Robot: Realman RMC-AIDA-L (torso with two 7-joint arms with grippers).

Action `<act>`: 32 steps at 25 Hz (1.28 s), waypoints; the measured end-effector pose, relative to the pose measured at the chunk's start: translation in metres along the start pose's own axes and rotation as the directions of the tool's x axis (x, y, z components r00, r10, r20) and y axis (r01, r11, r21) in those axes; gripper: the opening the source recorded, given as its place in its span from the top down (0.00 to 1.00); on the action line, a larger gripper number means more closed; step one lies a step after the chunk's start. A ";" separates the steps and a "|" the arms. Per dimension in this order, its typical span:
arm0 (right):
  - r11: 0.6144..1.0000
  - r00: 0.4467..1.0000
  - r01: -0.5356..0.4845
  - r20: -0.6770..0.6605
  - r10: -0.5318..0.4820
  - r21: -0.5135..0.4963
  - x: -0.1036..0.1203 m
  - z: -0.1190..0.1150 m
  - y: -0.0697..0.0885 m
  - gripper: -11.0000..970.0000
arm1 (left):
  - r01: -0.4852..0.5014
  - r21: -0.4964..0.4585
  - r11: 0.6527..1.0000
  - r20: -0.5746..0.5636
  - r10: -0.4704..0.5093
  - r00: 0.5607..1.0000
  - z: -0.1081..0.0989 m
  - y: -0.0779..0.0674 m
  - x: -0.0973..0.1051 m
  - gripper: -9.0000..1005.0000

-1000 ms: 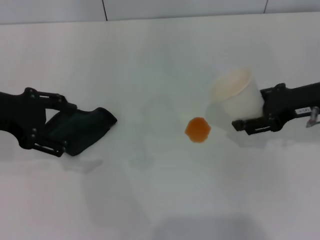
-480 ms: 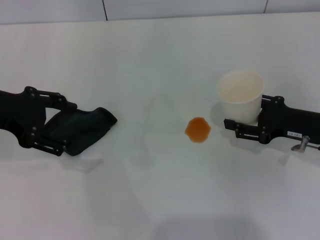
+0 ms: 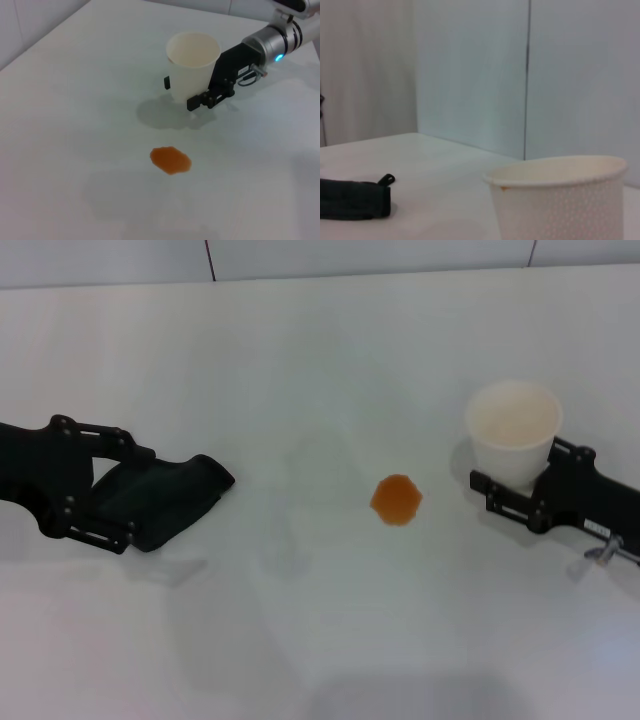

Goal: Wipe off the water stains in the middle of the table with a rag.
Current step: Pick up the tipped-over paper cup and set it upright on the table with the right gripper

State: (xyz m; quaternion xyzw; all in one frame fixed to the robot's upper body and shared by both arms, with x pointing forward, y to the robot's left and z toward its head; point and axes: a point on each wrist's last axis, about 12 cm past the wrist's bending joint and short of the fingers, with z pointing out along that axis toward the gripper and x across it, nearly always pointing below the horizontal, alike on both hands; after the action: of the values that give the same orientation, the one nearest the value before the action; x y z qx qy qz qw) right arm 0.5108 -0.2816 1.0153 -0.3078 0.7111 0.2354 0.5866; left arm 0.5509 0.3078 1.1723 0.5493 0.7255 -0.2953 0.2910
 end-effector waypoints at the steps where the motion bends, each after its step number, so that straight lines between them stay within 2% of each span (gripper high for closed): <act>1: 1.000 1.000 -0.011 -0.007 0.011 0.003 0.003 -0.001 0.002 0.21 | 0.000 0.000 1.000 0.000 0.000 1.000 0.000 0.000 0.000 0.11; 8: 0.998 0.999 -0.047 -0.020 0.048 0.030 0.016 -0.008 0.013 0.20 | 0.000 -0.001 1.000 0.000 0.000 1.000 0.001 0.000 0.000 0.11; 19: 0.998 0.998 -0.055 -0.006 0.055 0.011 0.016 -0.002 0.020 0.18 | 0.001 0.008 1.000 0.003 -0.001 1.000 0.004 0.000 -0.001 0.11; 32: 0.998 0.998 -0.058 -0.023 0.058 0.022 0.017 0.000 0.020 0.16 | 0.003 0.011 1.000 0.006 -0.003 1.000 0.006 -0.001 -0.001 0.11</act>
State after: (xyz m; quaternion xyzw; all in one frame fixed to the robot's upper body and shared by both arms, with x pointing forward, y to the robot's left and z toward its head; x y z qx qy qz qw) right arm 0.4943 -0.2698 0.9975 -0.2837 0.7290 0.2413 0.5743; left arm 0.5506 0.3028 1.1691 0.5490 0.7238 -0.3014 0.2897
